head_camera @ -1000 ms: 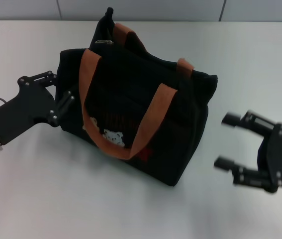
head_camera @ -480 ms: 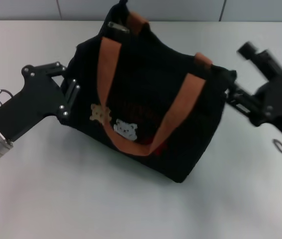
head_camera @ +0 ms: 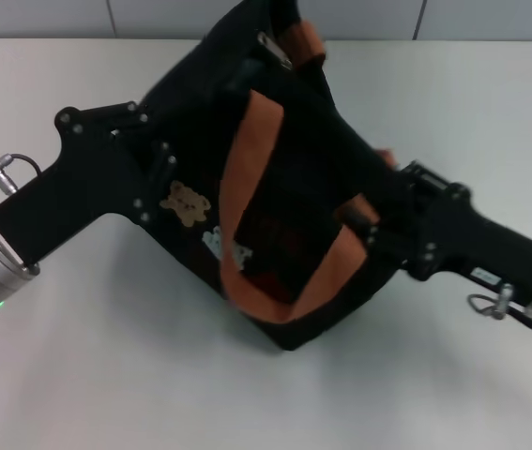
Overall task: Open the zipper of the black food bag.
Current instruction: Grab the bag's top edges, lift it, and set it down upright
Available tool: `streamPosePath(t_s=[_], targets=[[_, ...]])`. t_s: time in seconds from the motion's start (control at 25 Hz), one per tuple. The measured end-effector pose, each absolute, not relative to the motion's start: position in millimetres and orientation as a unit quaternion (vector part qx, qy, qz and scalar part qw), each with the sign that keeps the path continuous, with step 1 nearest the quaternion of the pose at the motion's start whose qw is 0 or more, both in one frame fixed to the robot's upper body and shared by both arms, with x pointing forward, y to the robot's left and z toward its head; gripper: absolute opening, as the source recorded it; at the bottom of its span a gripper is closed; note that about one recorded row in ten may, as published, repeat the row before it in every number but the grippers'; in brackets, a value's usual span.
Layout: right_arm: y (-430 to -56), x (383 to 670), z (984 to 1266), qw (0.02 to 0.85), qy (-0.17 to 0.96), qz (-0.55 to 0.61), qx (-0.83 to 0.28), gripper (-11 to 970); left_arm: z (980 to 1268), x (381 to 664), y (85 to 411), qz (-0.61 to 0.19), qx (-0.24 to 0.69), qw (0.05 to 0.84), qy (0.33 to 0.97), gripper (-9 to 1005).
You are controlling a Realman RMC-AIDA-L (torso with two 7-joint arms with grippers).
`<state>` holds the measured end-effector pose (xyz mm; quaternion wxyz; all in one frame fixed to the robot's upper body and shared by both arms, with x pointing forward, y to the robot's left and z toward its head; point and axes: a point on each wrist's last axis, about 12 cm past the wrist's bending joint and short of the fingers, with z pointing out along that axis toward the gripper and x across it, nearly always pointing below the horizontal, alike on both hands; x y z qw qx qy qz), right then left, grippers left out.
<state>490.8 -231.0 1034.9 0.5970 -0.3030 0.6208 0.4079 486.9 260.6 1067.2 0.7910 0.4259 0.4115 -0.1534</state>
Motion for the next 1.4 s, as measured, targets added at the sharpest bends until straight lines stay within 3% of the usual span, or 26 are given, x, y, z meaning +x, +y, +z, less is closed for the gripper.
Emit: streamPosePath(t_s=[0.64, 0.8, 0.96, 1.12, 1.16, 1.4], targets=[[-182, 524, 1025, 0.515, 0.665, 0.381, -0.383, 832, 1065, 471, 235, -0.142, 0.476, 0.805, 0.323, 90], [-203, 504, 1022, 0.553, 0.659, 0.388, -0.331, 832, 1059, 465, 228, -0.118, 0.494, 0.803, 0.312, 89], [-250, 455, 1022, 0.645, 0.621, 0.371, -0.246, 832, 1054, 464, 225, -0.113, 0.499, 0.796, 0.323, 89], [-265, 433, 1026, 0.707, 0.587, 0.330, -0.217, 832, 1053, 464, 224, -0.111, 0.499, 0.796, 0.324, 88], [-266, 422, 1030, 0.753, 0.556, 0.286, -0.205, 832, 1053, 464, 223, -0.111, 0.499, 0.796, 0.324, 88], [-238, 419, 1032, 0.801, 0.511, 0.196, -0.242, 832, 1053, 464, 220, -0.114, 0.498, 0.796, 0.325, 87]])
